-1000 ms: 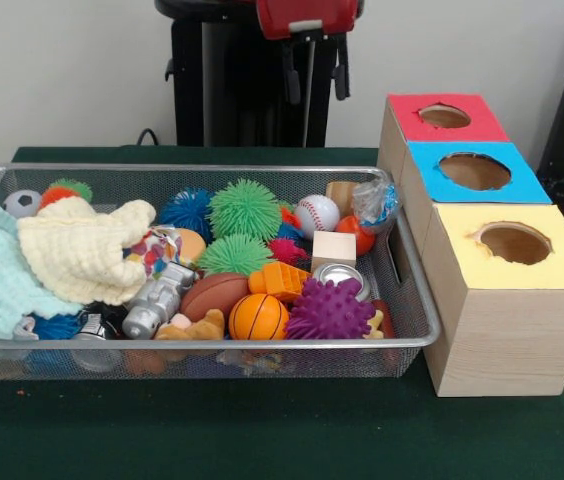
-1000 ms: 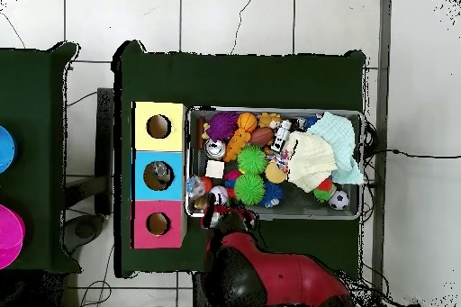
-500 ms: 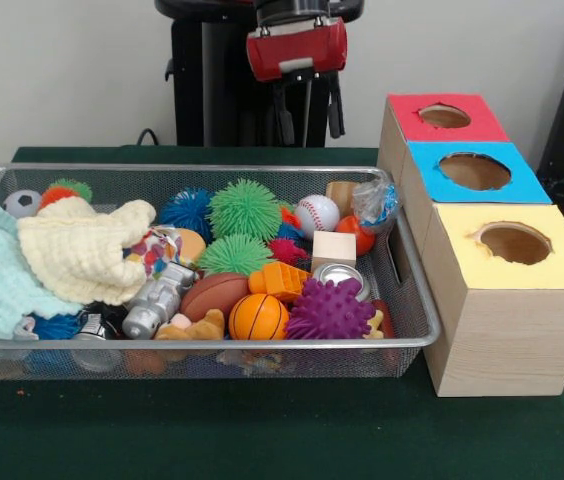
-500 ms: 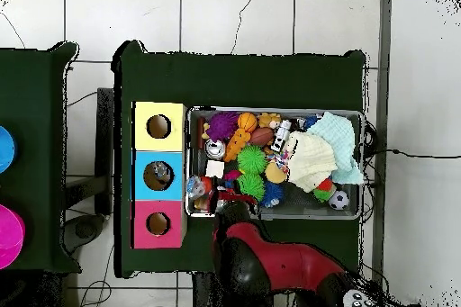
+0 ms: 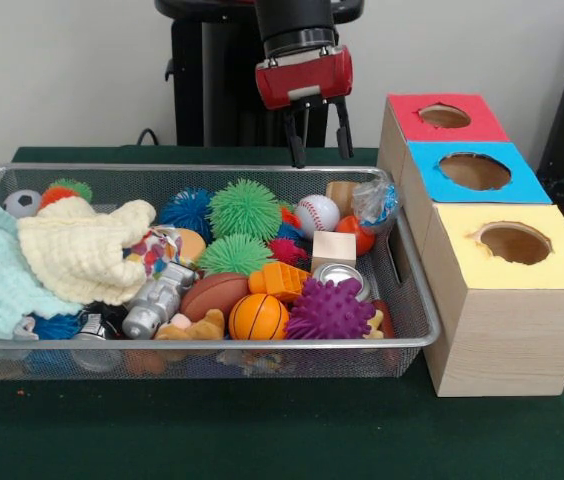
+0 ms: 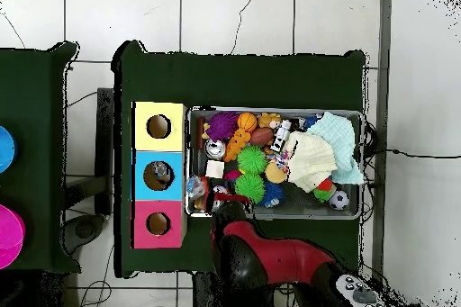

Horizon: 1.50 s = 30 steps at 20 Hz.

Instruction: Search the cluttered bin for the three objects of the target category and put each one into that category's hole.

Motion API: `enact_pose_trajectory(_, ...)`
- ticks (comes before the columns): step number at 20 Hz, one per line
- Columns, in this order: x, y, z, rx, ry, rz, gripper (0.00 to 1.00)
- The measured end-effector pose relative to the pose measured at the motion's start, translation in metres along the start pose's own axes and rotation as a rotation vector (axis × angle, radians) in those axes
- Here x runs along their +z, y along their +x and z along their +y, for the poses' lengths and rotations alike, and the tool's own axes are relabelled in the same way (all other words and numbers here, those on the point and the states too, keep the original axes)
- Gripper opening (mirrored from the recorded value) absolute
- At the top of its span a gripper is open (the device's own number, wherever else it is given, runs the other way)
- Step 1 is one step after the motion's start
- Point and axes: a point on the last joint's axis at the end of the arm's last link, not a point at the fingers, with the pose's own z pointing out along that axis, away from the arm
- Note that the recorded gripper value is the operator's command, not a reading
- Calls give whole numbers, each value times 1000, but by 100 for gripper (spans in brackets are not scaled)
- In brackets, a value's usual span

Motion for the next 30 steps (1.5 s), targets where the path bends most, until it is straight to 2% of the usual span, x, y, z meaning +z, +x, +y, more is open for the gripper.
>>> enact_pose_trajectory(2,1,3,0,3,-2,6,100)
enact_pose_trajectory(10,8,13,-15,65,-12,36,100)
enact_pose_trajectory(15,15,20,-16,102,-37,55,100)
enact_pose_trajectory(30,18,16,14,81,-115,50,100)
